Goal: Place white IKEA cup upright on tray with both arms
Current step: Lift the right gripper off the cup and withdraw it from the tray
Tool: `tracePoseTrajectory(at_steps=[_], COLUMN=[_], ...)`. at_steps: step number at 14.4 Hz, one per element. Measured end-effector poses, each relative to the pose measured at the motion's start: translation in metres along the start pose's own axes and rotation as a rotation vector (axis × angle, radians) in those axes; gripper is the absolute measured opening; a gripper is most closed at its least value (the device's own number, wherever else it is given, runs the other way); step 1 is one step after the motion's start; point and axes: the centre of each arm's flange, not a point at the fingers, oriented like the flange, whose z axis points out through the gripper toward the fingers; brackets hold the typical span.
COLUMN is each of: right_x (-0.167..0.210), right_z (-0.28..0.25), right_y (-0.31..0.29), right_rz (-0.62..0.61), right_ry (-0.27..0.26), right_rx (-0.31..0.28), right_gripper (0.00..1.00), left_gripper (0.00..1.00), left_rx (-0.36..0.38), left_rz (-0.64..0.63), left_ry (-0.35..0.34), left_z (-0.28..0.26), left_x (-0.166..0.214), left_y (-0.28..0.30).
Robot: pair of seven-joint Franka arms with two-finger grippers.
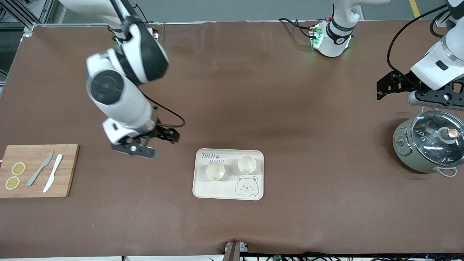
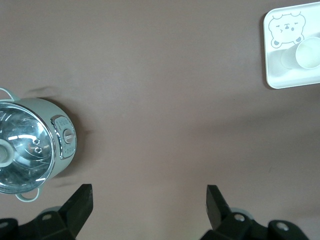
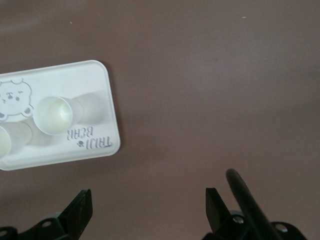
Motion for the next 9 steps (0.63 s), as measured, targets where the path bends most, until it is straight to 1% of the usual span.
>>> tracePoseTrajectory(at_steps=[3,4,9], right_x=[-0.026,-0.029,-0.016], right_z=[-0.015,-0.019,-0.041], right_y=[0.052,0.073,0.214], right_rz=[-0.03,-0.051,-0.135], right_ry=[-0.02,-0.022,-0.039], right_rx=[-0.005,-0.005,0.006], right_gripper=[1.0,1.0,1.0], left_gripper=[1.0,1.0,1.0], left_rx=[0.0,0.0,0.0], left_rz=[0.001,0.001,0.001], left_ry=[-0.004,-0.005,-0.005], left_z=[0.002,0.003,0.003], left_x=[0.001,0.001,0.002], left_y=[0.0,0.0,0.0])
